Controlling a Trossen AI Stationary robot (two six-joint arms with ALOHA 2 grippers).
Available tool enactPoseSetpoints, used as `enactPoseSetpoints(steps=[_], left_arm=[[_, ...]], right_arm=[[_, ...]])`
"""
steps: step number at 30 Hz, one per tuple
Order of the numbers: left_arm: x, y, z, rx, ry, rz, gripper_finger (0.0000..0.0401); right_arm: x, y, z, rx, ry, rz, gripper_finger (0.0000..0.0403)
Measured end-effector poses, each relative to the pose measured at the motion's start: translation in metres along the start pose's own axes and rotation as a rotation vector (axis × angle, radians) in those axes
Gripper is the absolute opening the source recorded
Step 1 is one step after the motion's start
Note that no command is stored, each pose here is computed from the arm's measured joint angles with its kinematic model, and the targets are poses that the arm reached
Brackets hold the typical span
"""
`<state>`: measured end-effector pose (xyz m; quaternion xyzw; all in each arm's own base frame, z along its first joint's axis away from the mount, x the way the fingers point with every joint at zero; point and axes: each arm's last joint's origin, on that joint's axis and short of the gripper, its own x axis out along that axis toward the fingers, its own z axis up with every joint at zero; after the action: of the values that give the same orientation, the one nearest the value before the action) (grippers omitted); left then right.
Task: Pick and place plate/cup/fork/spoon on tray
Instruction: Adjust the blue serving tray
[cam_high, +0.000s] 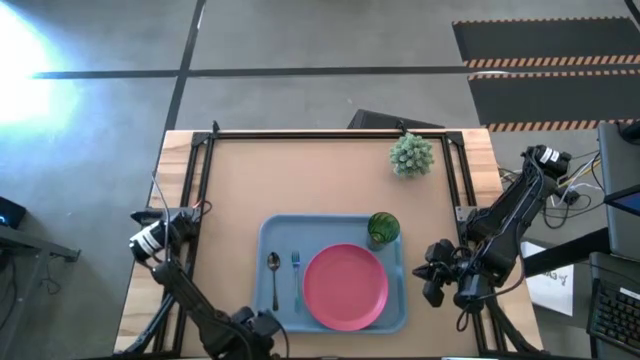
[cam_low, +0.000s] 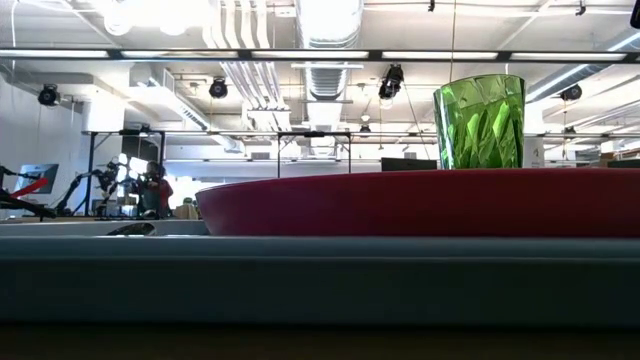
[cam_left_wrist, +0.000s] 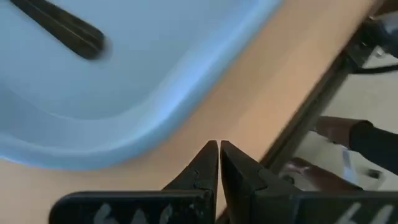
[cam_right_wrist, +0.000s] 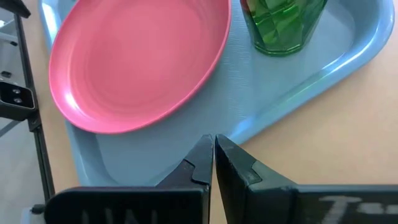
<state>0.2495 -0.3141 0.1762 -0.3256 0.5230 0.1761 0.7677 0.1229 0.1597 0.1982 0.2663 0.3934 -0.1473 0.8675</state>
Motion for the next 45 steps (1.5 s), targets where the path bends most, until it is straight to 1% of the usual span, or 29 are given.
enactPoseSetpoints(steps=[3, 11, 15, 24, 34, 40, 45], left_arm=[[0.002, 0.002, 0.004, -0.005, -0.006, 0.018, 0.0], [0.007, 0.003, 0.017, -0.017, -0.088, 0.027, 0.0], [0.009, 0.004, 0.022, -0.007, -0.097, 0.035, 0.0], [0.01, 0.005, 0.023, -0.005, -0.11, 0.044, 0.0], [0.02, 0.017, 0.037, -0.027, -0.152, 0.097, 0.0], [0.025, 0.021, 0.047, -0.013, -0.161, 0.126, 0.0], [0.024, 0.02, 0.053, 0.009, -0.189, 0.134, 0.0]], right_arm=[[0.0, 0.0, 0.0, 0.001, 0.0, 0.0, 0.0008], [0.0, 0.0, 0.0, 0.002, 0.0, 0.0, 0.0008], [0.0, 0.0, 0.0, 0.002, 0.0, -0.001, 0.0008], [0.0, 0.0, 0.0, 0.002, -0.001, -0.001, 0.0008], [0.0, 0.0, 0.0, 0.004, -0.001, 0.001, 0.0008], [0.0, 0.001, 0.0, 0.013, 0.002, 0.014, 0.0008], [-0.005, 0.007, 0.003, 0.04, 0.036, 0.058, 0.0008]])
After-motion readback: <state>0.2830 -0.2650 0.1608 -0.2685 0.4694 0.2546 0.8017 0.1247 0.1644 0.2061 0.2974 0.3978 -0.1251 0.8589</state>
